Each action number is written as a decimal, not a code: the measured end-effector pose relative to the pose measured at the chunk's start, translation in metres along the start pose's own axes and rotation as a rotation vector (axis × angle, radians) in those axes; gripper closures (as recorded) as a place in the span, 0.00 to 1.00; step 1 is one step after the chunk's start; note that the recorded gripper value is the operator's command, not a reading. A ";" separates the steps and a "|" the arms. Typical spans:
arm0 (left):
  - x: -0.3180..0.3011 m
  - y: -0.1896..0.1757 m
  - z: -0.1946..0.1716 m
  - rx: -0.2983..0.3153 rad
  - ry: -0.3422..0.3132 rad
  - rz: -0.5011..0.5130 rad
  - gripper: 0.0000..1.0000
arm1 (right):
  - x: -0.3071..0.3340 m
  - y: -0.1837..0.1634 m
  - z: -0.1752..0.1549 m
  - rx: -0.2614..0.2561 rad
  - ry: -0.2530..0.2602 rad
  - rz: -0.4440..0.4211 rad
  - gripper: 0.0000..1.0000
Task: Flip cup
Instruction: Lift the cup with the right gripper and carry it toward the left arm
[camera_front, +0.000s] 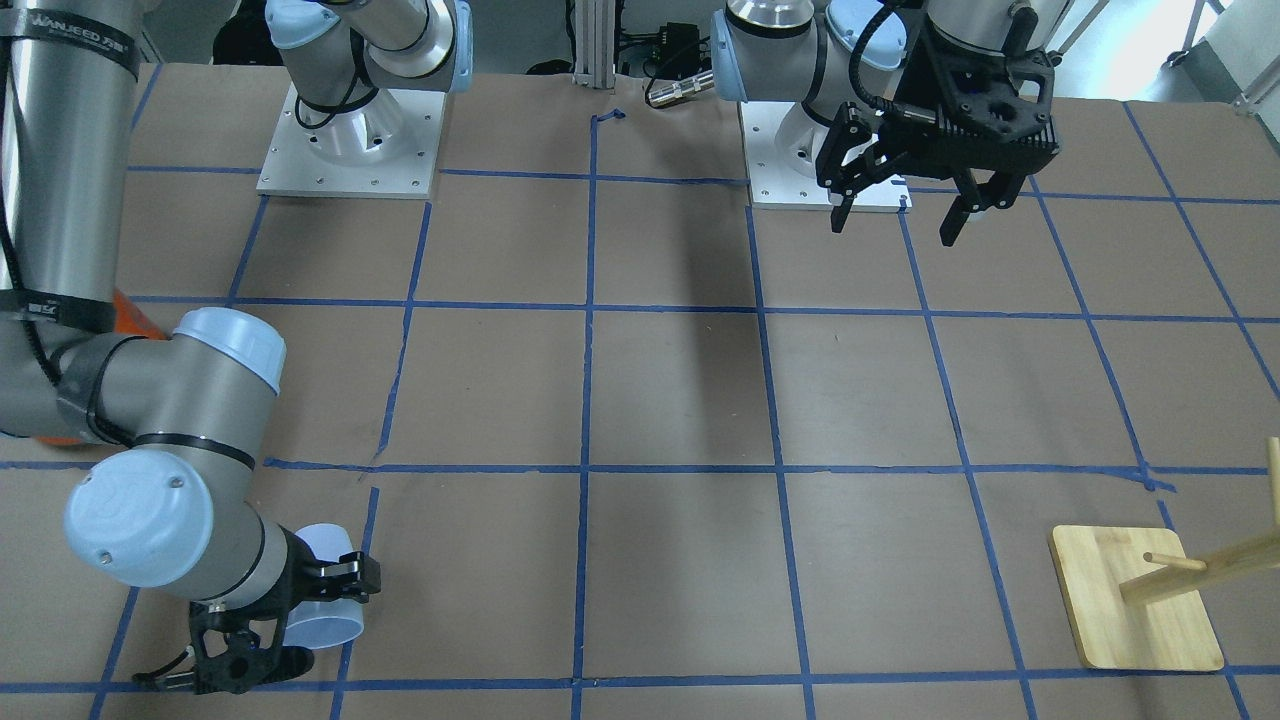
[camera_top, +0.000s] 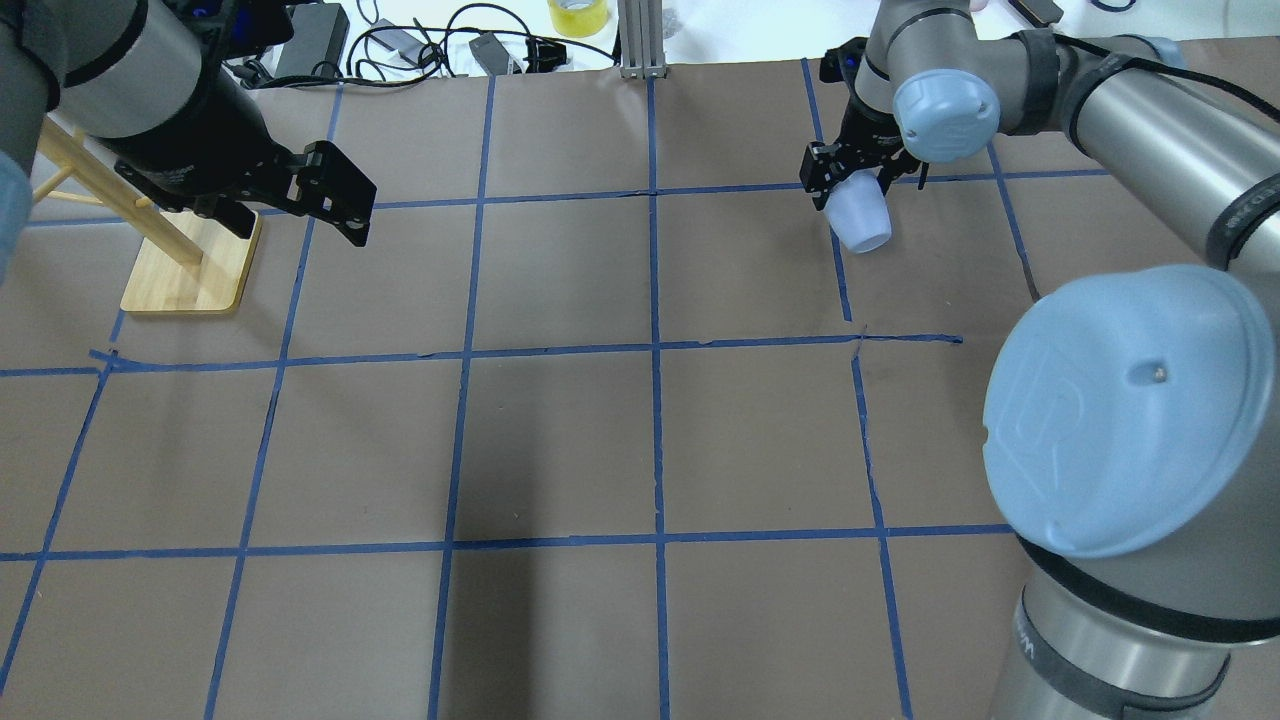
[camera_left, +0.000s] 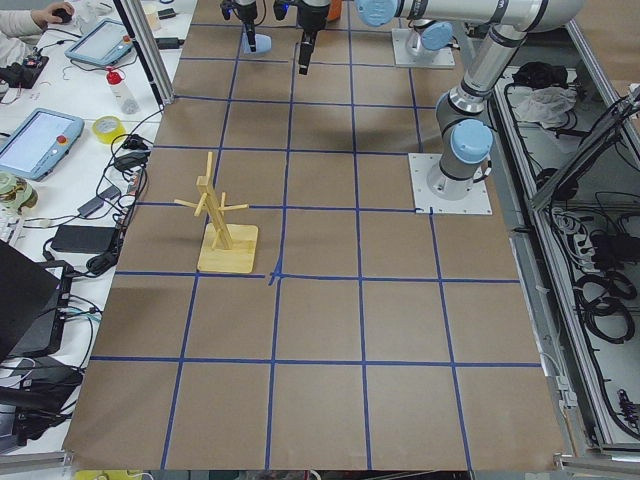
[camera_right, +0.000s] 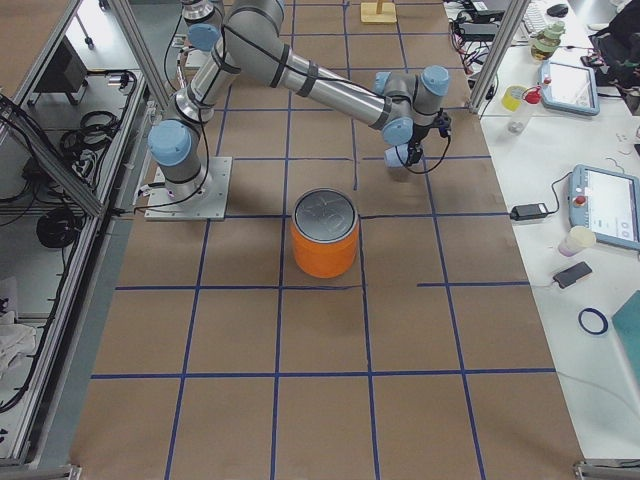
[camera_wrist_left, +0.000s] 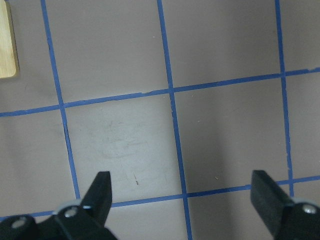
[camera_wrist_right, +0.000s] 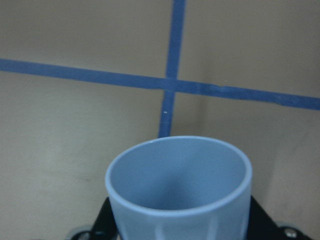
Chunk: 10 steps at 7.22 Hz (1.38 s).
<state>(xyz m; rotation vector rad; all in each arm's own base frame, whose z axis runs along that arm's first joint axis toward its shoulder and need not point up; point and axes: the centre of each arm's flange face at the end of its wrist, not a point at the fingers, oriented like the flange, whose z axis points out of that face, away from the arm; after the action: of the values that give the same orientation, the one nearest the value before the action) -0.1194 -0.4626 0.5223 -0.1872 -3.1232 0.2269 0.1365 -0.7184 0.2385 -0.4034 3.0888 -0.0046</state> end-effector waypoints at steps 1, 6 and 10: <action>0.000 0.000 0.000 0.001 0.000 0.000 0.00 | -0.045 -0.004 -0.004 0.018 0.010 -0.129 0.35; -0.001 -0.002 -0.004 0.008 0.000 -0.001 0.00 | -0.271 0.022 0.001 0.082 0.049 -0.922 0.35; -0.001 -0.002 -0.004 0.007 0.000 -0.001 0.00 | -0.309 0.036 0.025 0.067 0.098 -1.327 0.31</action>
<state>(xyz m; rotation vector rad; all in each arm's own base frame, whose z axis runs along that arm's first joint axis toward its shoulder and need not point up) -0.1188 -0.4640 0.5261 -0.1850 -3.1222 0.2372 0.4269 -0.6046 0.2210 -2.2812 2.2451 -0.1479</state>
